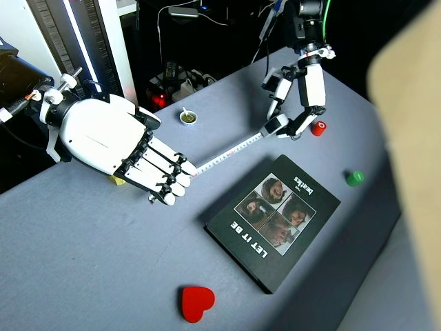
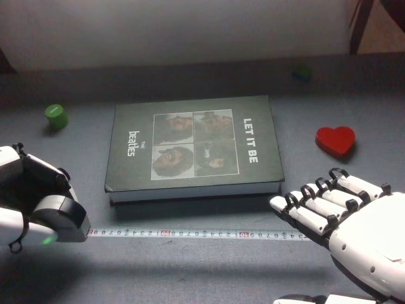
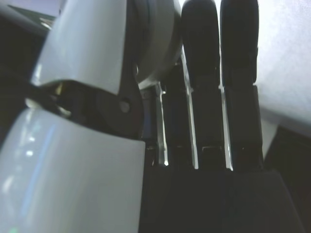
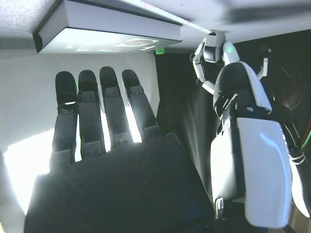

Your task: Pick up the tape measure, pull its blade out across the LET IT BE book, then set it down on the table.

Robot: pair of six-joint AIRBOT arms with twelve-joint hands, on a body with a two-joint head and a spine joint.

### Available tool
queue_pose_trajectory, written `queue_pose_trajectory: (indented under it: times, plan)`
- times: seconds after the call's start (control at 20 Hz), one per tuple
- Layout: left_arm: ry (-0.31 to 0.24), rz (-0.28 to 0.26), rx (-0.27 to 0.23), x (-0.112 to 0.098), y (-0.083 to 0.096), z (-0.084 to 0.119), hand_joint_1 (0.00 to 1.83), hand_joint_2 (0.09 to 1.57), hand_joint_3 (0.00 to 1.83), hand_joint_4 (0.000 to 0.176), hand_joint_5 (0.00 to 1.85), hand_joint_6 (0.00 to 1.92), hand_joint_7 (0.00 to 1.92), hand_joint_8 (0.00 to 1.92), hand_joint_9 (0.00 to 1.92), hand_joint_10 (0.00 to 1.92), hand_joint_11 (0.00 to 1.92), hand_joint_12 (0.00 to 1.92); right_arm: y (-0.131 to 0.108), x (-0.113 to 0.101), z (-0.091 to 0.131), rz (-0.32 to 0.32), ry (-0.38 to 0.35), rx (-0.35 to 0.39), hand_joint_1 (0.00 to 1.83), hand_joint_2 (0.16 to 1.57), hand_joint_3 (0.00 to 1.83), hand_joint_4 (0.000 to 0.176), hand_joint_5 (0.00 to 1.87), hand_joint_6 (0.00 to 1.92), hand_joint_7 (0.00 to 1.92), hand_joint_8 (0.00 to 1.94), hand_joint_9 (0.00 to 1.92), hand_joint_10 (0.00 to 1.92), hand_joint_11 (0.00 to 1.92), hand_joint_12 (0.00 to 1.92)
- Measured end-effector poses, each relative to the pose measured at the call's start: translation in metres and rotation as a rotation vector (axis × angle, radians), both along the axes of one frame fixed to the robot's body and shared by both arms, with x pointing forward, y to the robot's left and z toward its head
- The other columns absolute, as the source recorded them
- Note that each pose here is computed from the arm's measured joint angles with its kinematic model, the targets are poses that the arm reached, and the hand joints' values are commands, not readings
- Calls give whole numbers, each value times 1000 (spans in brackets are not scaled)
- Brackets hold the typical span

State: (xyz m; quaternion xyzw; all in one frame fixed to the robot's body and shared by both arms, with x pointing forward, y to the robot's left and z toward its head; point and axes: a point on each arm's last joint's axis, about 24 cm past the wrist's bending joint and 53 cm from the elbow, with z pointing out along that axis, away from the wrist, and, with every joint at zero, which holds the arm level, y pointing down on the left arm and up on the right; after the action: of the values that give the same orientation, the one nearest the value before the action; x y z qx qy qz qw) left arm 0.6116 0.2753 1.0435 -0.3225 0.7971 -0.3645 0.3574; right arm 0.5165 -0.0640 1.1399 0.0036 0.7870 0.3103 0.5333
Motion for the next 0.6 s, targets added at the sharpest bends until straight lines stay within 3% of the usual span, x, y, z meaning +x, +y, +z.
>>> queue_pose_trajectory:
  times: [0.1, 0.25, 0.35, 0.45, 0.5, 0.55, 0.6]
  plan:
    - [-3, -7, -13, 0, -6, -3, 1389, 1056, 0, 0, 986, 889, 1157, 530, 1103, 983, 1015, 795, 1, 0, 0, 1, 0, 1, 27, 1109, 1, 0, 83, 0, 138, 0, 152, 0, 0, 657]
    - [9, -27, -12, -4, -13, -10, 1382, 1083, 1, 0, 931, 969, 1085, 699, 1020, 1096, 939, 858, 0, 0, 0, 1, 0, 1, 28, 1109, 1, 0, 83, 0, 138, 0, 152, 0, 0, 659]
    - [10, -24, -13, -4, -13, -11, 1370, 1121, 1, 0, 841, 1118, 992, 855, 947, 1203, 850, 879, 0, 0, 0, 1, 0, 0, 28, 1109, 1, 0, 82, 0, 138, 0, 152, 0, 0, 661]
    - [10, -21, -8, -4, -10, -12, 1361, 1125, 1, 0, 816, 1137, 1010, 852, 946, 1221, 809, 863, 0, 0, 0, 1, 0, 1, 27, 1109, 1, 0, 85, 1, 137, 0, 152, 0, 0, 662]
    - [14, -19, -3, -4, -9, -13, 1235, 1147, 2, 0, 801, 1217, 1011, 937, 920, 623, 757, 838, 0, 0, 0, 0, 0, 1, 27, 1110, 1, 0, 90, 3, 137, 0, 151, 0, 0, 663]
    - [14, -18, -1, -4, -8, -13, 949, 1173, 0, 0, 741, 511, 928, 138, 919, 130, 594, 755, 0, 0, 0, 1, 1, 2, 30, 1109, 1, 0, 97, 5, 140, 1, 151, 0, 0, 664]
    - [13, -19, 2, -3, -7, -13, 949, 1173, 0, 0, 741, 511, 928, 138, 919, 130, 594, 755, 1, 0, 0, 1, 0, 2, 30, 1109, 1, 0, 97, 5, 140, 1, 151, 0, 0, 664]
